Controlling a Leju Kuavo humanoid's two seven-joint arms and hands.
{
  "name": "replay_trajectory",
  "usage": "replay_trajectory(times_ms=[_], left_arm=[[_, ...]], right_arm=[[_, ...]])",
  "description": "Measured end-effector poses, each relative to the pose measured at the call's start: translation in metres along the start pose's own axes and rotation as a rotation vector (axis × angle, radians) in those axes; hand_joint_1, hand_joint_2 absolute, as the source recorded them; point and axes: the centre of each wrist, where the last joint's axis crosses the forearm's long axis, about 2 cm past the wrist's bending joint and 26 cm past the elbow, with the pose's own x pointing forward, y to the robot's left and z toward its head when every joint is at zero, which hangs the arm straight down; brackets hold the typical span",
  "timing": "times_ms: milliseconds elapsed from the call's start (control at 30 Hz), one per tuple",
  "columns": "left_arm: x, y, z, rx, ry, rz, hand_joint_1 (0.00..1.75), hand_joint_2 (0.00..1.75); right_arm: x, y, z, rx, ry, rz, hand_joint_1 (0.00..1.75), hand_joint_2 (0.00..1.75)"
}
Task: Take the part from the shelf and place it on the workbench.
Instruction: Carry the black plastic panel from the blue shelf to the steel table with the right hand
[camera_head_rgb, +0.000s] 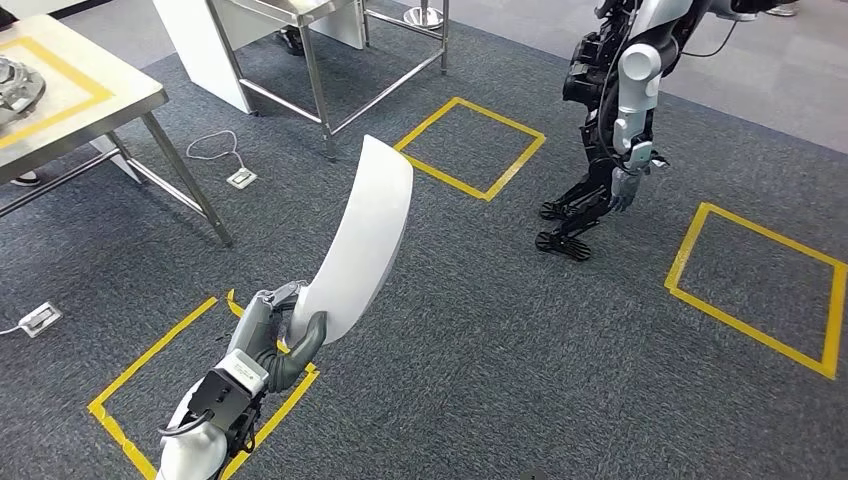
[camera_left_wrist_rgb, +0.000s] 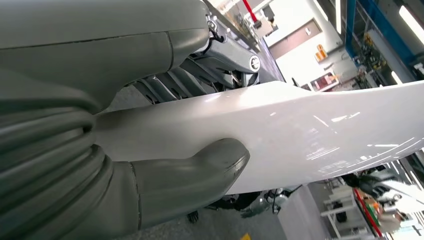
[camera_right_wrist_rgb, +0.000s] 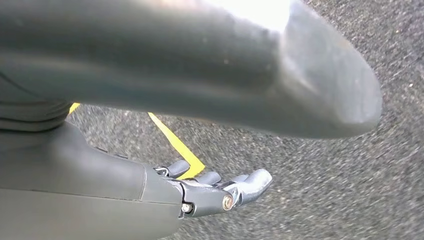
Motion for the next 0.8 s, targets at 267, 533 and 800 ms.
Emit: replay_trajectory(times_ms=[267, 533, 800], left_arm=[[0.006, 0.001, 0.005, 0.004, -0.024, -0.025, 1.75, 1.75], [0.012, 0.001, 0.009, 0.007, -0.035, -0.039, 1.75, 1.75], [0.021, 0.002, 0.009, 0.022, -0.048, -0.058, 1.75, 1.75]], right_arm=[[-0.002, 0.000, 0.001, -0.001, 0.008, -0.010, 0.00, 0.00], [-0.002, 0.001, 0.001, 0.011, 0.016, 0.000, 0.00, 0.00], [0.001, 0.001, 0.000, 0.026, -0.004, 0.020, 0.00, 0.00]])
